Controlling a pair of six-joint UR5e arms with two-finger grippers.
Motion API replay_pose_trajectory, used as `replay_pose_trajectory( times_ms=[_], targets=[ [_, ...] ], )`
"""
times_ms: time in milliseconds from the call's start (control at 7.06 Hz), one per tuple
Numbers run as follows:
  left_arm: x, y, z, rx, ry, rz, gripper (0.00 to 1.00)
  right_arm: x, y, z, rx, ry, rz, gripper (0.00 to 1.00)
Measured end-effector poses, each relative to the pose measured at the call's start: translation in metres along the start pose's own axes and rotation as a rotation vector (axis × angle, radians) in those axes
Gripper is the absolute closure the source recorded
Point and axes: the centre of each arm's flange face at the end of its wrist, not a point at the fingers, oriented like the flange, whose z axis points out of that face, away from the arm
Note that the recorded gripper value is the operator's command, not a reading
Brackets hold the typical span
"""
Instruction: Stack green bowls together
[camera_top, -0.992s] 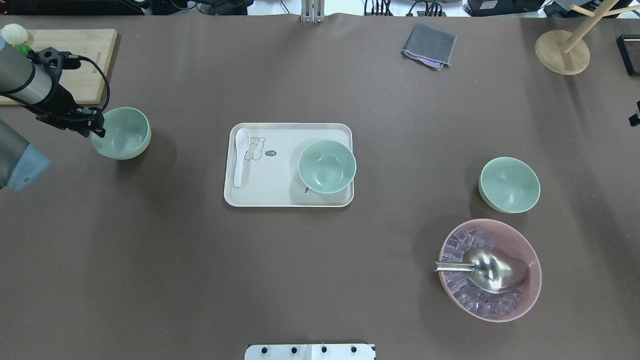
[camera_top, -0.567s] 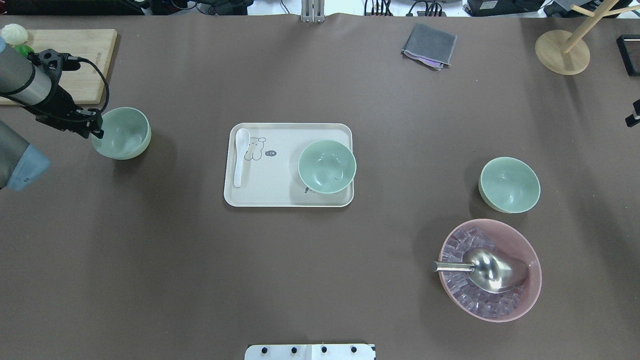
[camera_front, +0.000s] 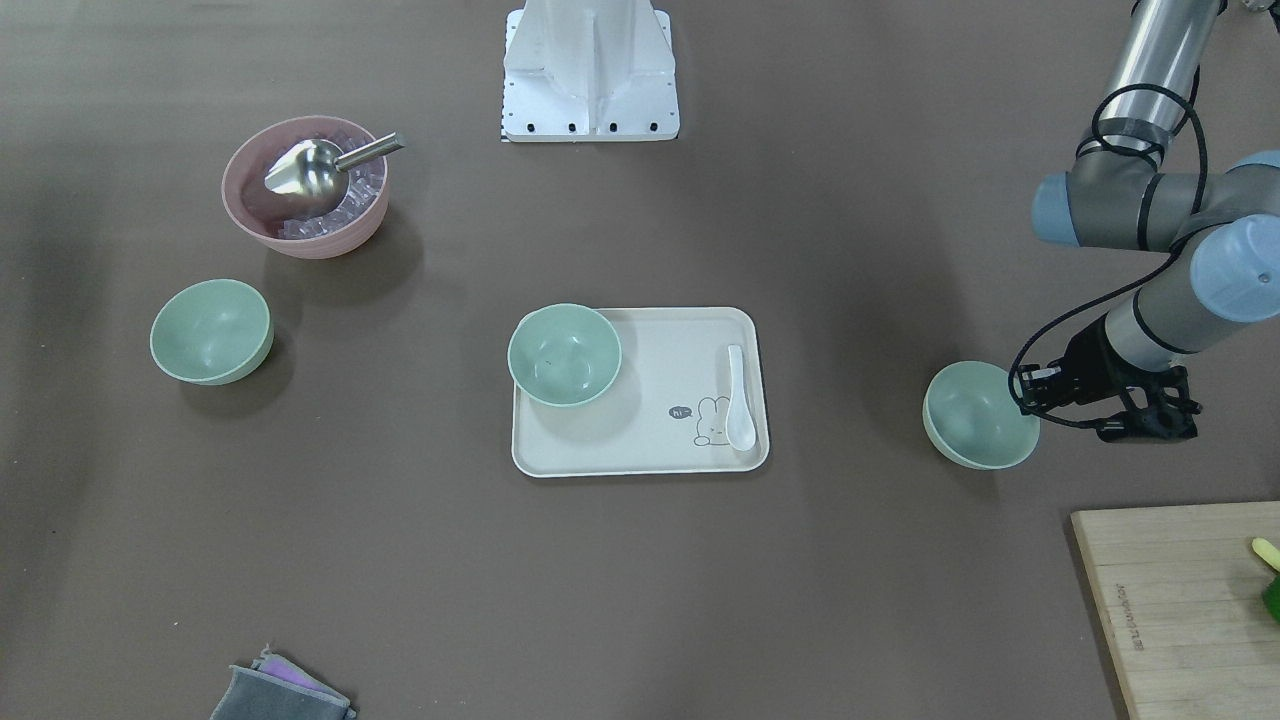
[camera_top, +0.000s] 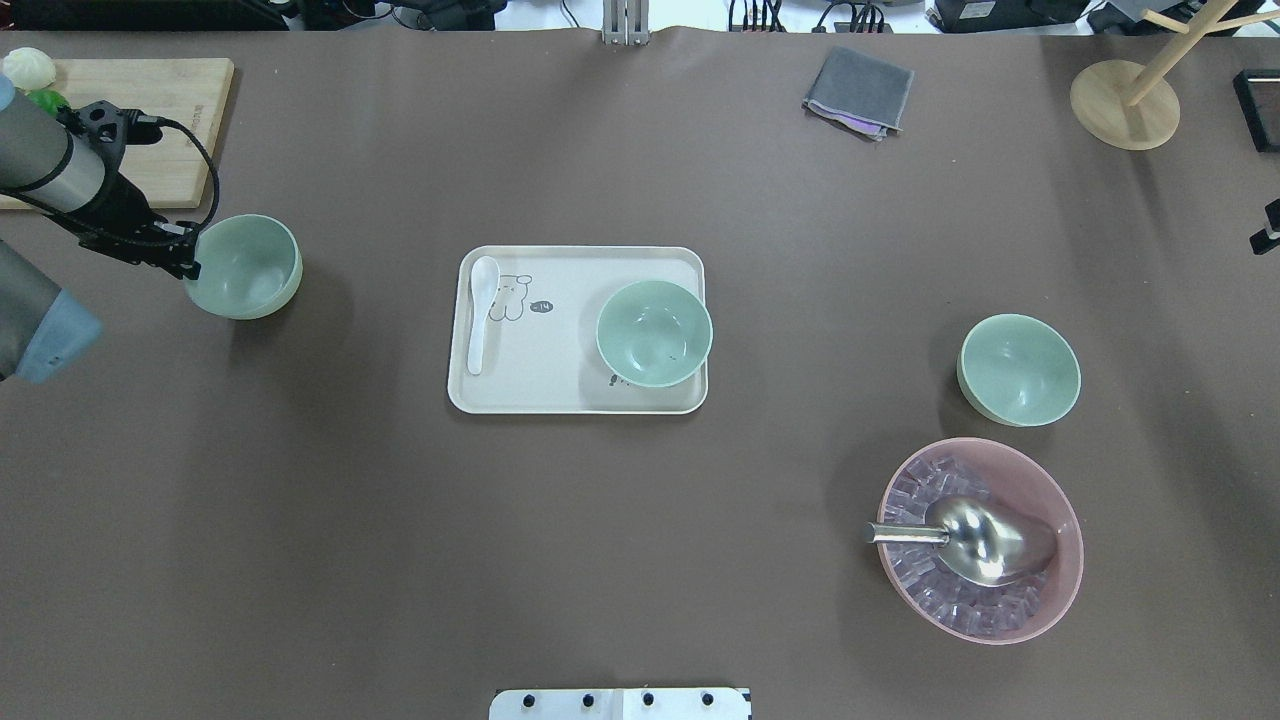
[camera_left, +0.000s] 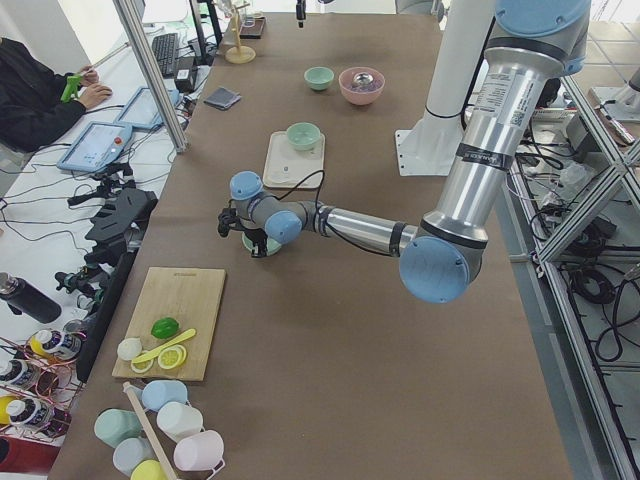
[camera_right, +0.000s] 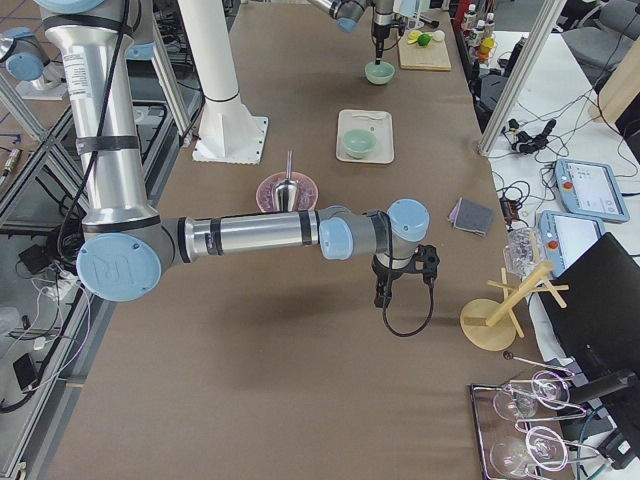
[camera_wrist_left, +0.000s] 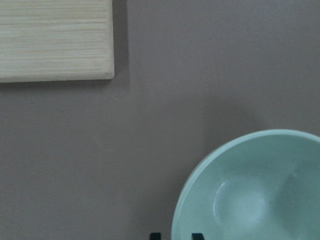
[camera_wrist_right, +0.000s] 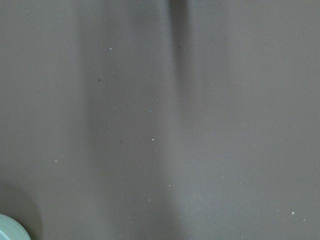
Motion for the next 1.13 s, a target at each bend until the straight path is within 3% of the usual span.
replay_pose_trajectory(
  times_ms=[142,708,1133],
  targets=[
    [0.001,0.0,0.0,0.0,0.001,0.002,1.0,0.0,0.0,0.0,0.0,0.0,0.0,0.0],
    [0.01,-0.001,-0.019,0.02,0.019,0.011,1.0,-0.007,-0.003,-0.004,0.008,-0.004,-0.009,0.0],
    [0.056,-0.028,-0.058,0.005,-0.002,-0.039,1.0,-0.078,-0.018,0.007,0.01,0.01,0.018,0.0]
  ],
)
